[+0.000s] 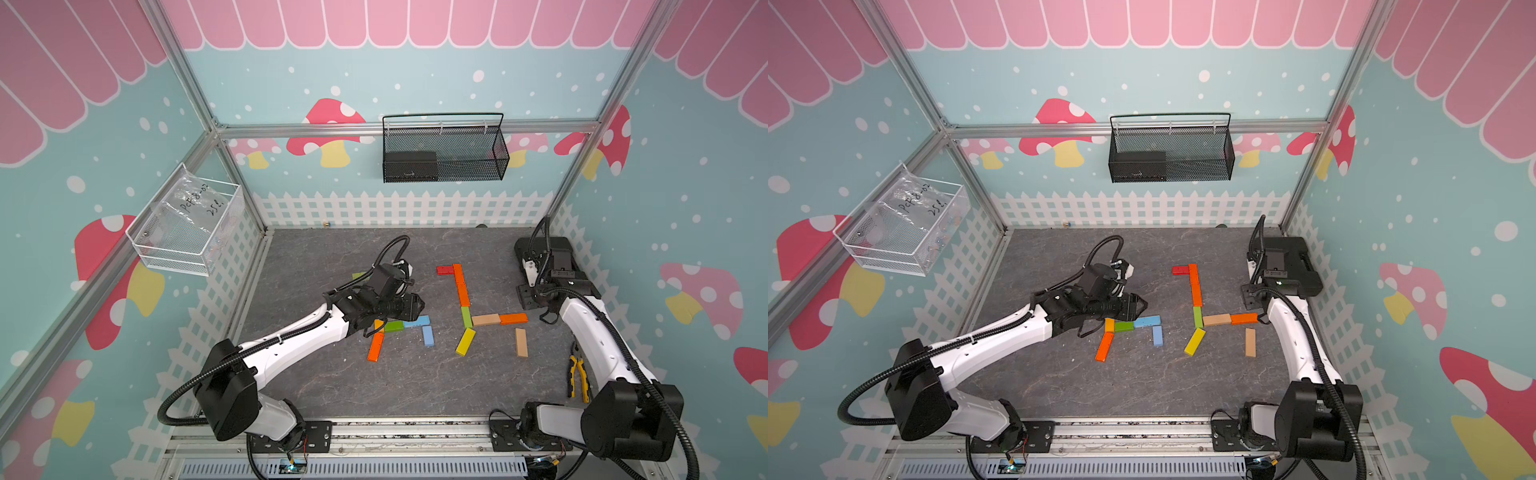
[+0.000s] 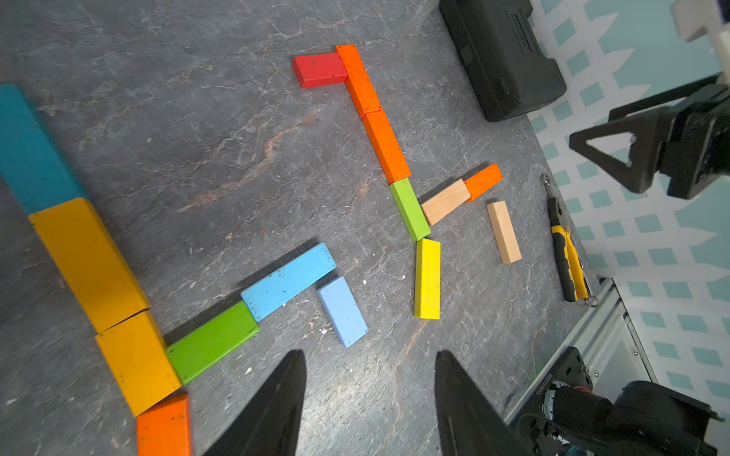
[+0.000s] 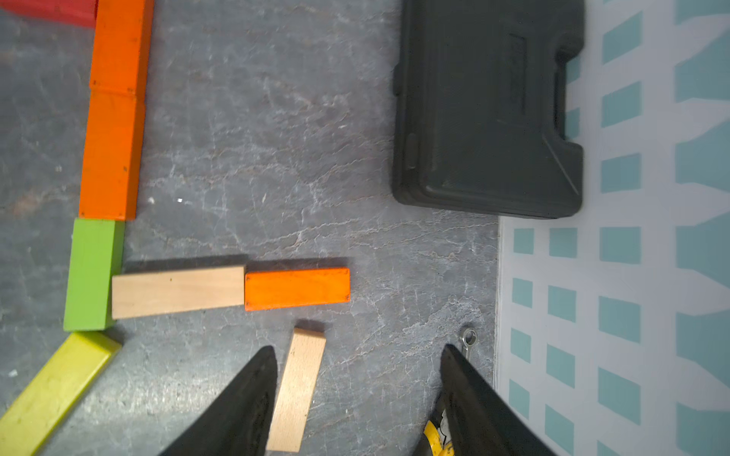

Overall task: Assemble a giraffe with building blocks
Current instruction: Pick up the building block from the center of the board.

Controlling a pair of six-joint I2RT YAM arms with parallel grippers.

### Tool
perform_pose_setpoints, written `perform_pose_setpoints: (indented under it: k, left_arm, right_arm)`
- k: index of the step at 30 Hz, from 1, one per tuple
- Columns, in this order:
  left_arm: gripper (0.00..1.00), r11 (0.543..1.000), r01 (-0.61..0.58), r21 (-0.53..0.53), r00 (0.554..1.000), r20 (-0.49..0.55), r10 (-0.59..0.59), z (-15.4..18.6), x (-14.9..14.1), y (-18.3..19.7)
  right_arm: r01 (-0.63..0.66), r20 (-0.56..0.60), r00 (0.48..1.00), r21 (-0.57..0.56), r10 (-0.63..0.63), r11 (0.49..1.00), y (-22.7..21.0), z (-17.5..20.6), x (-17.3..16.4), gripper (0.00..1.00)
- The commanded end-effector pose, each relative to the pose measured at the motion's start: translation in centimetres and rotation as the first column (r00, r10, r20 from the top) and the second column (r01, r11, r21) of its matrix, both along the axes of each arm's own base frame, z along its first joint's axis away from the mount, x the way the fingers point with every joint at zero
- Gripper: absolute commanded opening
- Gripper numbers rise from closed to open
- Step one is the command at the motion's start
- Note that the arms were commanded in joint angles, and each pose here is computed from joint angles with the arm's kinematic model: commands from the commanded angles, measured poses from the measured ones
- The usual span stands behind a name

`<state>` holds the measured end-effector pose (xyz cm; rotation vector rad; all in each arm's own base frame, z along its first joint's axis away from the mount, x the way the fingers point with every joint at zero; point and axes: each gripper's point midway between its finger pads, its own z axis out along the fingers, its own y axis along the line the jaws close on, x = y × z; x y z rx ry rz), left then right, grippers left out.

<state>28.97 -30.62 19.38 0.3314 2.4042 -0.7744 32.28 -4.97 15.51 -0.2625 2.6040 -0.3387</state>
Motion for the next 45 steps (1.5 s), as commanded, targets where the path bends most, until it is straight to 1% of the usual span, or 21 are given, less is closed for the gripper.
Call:
perform_pose_setpoints:
  k: [1, 3, 6, 10, 16, 28, 31, 34, 35, 36, 37, 38, 41, 45]
  left_arm:
    - [0.55, 0.999, 0.01, -0.031, 0.999, 0.042, -0.009, 1.2, 0.1, 0.9]
    - [0.56, 1.0, 0.011, -0.027, 0.999, 0.05, -0.01, 1.3, 0.0, 1.2]
    - [0.56, 0.999, 0.022, -0.028, 0.998, 0.055, -0.02, 1.5, -0.3, 1.4]
    - [0.56, 0.999, 0.031, -0.034, 0.997, 0.067, -0.029, 1.8, -0.6, 1.5]
    - [0.56, 0.999, 0.032, -0.042, 0.996, 0.089, -0.028, 2.4, -1.1, 2.1]
    - [0.56, 0.999, 0.025, -0.032, 0.993, 0.115, -0.021, 2.7, -1.7, 3.2]
    - [0.56, 0.999, 0.022, -0.032, 0.993, 0.119, -0.018, 2.8, -1.8, 3.3]
    - [0.56, 0.999, 0.018, -0.032, 0.991, 0.13, -0.014, 3.0, -1.8, 3.5]
    - [0.56, 0.999, 0.016, -0.033, 0.991, 0.135, -0.012, 3.1, -1.8, 3.6]
    - [0.56, 0.999, 0.015, -0.034, 0.99, 0.137, -0.01, 3.2, -1.9, 3.7]
    - [0.56, 0.999, 0.014, -0.035, 0.99, 0.14, -0.009, 3.3, -1.9, 3.7]
    - [0.56, 0.999, 0.012, -0.036, 0.99, 0.142, -0.007, 3.3, -1.9, 3.8]
    - [0.56, 0.999, 0.011, -0.041, 0.989, 0.15, -0.004, 3.5, -2.0, 3.9]
    - [0.56, 0.998, 0.013, -0.053, 0.988, 0.156, -0.005, 3.7, -2.1, 3.9]
  right_arm:
    - [-0.132, -0.172, 0.976, 0.025, 0.134, 0.991, 1.3, -3.7, -3.1, 0.73]
    - [-0.163, -0.219, 0.961, 0.056, 0.171, 0.985, 2.0, -5.4, -4.5, 0.76]
    - [-0.201, -0.279, 0.936, 0.08, 0.216, 0.976, 2.4, -7.2, -6.2, 0.79]
    - [-0.24, -0.339, 0.905, 0.095, 0.258, 0.966, 2.7, -9.5, -7.7, 0.8]
    - [-0.243, -0.393, 0.884, 0.073, 0.252, 0.967, 1.9, -11.2, -7.2, 0.8]
    - [-0.185, -0.431, 0.874, 0.133, 0.225, 0.974, 0.4, -13.1, -6.4, 0.75]
    - [-0.185, -0.441, 0.867, 0.148, 0.232, 0.971, 0.4, -13.4, -6.4, 0.71]
    - [-0.195, -0.458, 0.856, 0.141, 0.239, 0.971, 0.1, -13.8, -7.0, 0.67]
    - [-0.199, -0.459, 0.855, 0.138, 0.24, 0.97, 0.1, -13.8, -7.1, 0.62]
    - [-0.203, -0.461, 0.854, 0.131, 0.241, 0.97, -0.1, -13.9, -7.2, 0.53]
    - [-0.209, -0.463, 0.853, 0.121, 0.242, 0.97, -0.2, -13.9, -7.3, 0.47]
    - [-0.213, -0.464, 0.852, 0.113, 0.241, 0.971, -0.4, -14.0, -7.5, 0.43]
    - [-0.223, -0.463, 0.852, 0.106, 0.246, 0.969, -0.4, -14.2, -7.7, 0.35]
    - [-0.261, -0.464, 0.845, 0.074, 0.265, 0.963, -0.9, -13.8, -8.1, 0.31]
